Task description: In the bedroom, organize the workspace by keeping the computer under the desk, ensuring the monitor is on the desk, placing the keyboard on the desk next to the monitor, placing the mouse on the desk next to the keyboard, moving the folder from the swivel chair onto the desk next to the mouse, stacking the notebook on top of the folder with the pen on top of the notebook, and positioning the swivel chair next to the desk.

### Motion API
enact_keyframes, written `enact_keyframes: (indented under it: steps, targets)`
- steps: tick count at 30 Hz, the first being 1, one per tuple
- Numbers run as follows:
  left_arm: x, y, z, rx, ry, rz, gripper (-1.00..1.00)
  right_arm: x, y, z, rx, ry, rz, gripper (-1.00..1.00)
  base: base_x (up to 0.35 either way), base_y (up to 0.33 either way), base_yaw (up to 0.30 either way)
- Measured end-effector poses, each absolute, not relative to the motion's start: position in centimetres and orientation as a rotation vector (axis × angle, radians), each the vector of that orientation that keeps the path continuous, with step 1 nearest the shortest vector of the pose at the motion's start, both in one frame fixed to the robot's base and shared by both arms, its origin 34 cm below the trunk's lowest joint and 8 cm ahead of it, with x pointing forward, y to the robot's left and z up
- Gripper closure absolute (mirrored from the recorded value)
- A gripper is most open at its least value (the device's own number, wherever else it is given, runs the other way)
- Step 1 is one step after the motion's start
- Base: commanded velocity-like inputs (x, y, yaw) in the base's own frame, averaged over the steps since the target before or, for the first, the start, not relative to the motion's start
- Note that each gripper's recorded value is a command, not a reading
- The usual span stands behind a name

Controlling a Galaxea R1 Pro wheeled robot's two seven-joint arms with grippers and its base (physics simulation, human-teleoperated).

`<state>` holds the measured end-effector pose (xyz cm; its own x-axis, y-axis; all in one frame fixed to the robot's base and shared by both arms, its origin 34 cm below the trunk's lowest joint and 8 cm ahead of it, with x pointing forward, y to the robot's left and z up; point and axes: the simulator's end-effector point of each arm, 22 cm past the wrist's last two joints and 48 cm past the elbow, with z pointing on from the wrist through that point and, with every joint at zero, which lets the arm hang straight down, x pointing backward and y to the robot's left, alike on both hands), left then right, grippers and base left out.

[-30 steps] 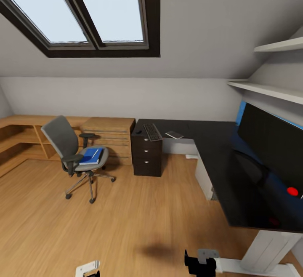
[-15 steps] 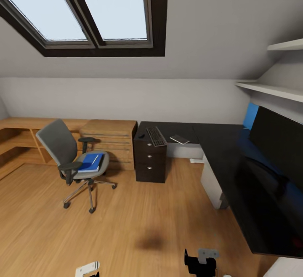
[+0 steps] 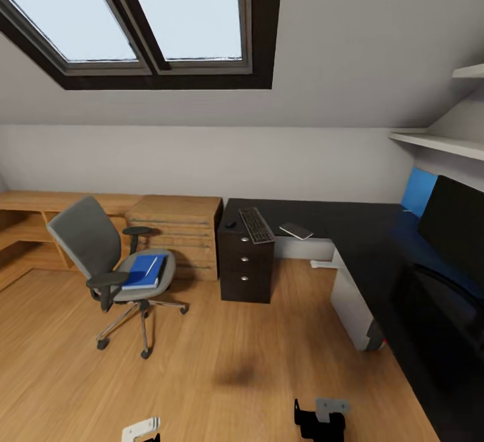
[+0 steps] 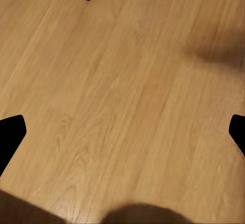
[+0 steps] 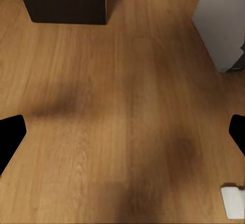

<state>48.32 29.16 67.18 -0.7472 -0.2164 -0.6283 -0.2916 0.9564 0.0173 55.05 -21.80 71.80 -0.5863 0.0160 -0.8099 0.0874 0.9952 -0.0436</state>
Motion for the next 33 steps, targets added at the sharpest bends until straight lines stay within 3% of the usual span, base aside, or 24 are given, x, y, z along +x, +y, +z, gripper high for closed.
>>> enact_keyframes:
  steps: [26,33]
  targets:
    - [48.4,28.6,67.2,-0.354,2.442,0.142,-1.0,55.0,-21.9,71.8,0.073,2.196,-0.099,-1.0,0.333,0.008,0.0]
    - [53.2,27.6,70.8,-0.349,2.326,0.088,-1.0,56.3,-21.9,72.8,0.078,2.162,-0.095,-1.0,0.335,0.0,0.0]
